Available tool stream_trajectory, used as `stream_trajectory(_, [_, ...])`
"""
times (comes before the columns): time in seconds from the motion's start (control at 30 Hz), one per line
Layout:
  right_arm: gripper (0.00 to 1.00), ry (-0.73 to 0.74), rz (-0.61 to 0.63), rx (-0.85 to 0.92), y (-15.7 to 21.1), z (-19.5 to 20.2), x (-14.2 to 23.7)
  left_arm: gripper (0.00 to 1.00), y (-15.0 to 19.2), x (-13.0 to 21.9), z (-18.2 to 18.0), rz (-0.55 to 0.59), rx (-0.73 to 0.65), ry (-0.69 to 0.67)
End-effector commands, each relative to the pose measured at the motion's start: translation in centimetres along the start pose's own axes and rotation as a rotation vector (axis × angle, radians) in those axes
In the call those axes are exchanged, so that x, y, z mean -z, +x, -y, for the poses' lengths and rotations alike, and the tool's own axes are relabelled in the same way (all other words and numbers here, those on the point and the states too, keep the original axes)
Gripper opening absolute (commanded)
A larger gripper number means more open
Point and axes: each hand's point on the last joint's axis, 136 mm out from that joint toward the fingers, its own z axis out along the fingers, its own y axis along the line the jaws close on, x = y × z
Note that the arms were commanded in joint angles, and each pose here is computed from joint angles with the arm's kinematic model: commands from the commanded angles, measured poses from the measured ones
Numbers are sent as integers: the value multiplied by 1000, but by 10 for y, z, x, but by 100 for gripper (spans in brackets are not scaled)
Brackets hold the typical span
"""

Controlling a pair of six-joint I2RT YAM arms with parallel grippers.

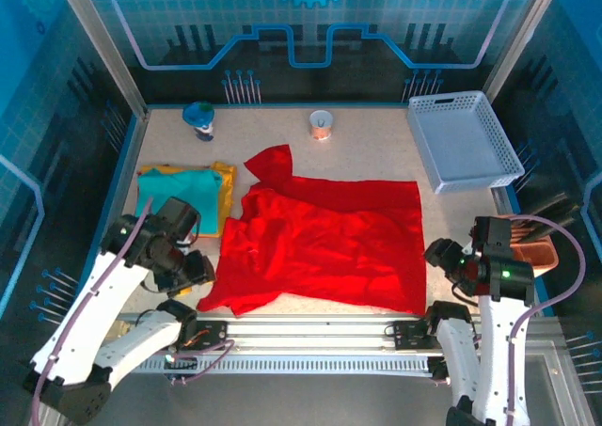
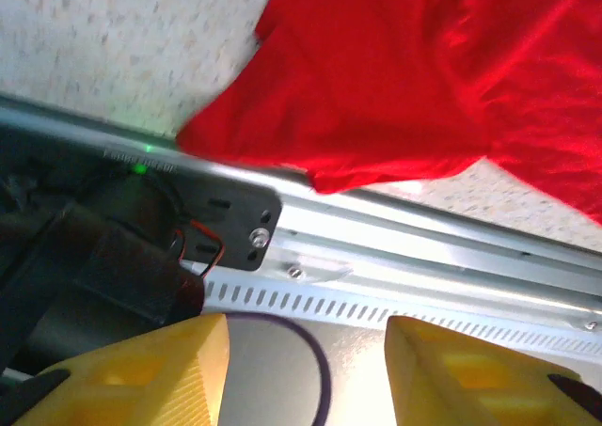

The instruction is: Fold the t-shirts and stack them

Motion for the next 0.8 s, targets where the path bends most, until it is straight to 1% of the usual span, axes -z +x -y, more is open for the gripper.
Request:
stream_trajectory(0.0, [79, -189, 9, 84, -19, -45, -7, 48, -48, 14, 45, 120, -120, 75])
stream_trajectory(0.1, [81, -216, 7, 149, -35, -68, -24, 49, -94, 16, 94, 175, -203, 135])
stream_trajectory(0.17, [81, -214, 7, 209, -43, -84, -36, 49, -122, 10, 117, 174, -231, 143])
stream_trajectory(0.27, [85, -183, -10, 291, -57, -108, -56, 49, -160, -7, 144, 160, -272, 136])
stream_trajectory(0.37, [86, -145, -46, 355, -68, -123, -79, 49, -197, -26, 159, 151, -272, 132])
stream_trajectory(0.47, [87, -130, -51, 384, -82, -134, -100, 49, -236, -42, 173, 157, -252, 153])
stream_trajectory(0.6, [91, -106, -95, 391, -95, -148, -129, 49, -283, -69, 188, 143, -253, 124])
stream_trajectory(0.63, [92, -101, -107, 395, -97, -152, -136, 48, -291, -80, 189, 120, -248, 111])
stream_trajectory(0.7, [91, -76, -125, 395, -104, -155, -150, 46, -308, -98, 196, 87, -251, 91])
stream_trajectory(0.77, [86, -47, -137, 398, -112, -158, -165, 44, -324, -114, 199, 77, -244, 55])
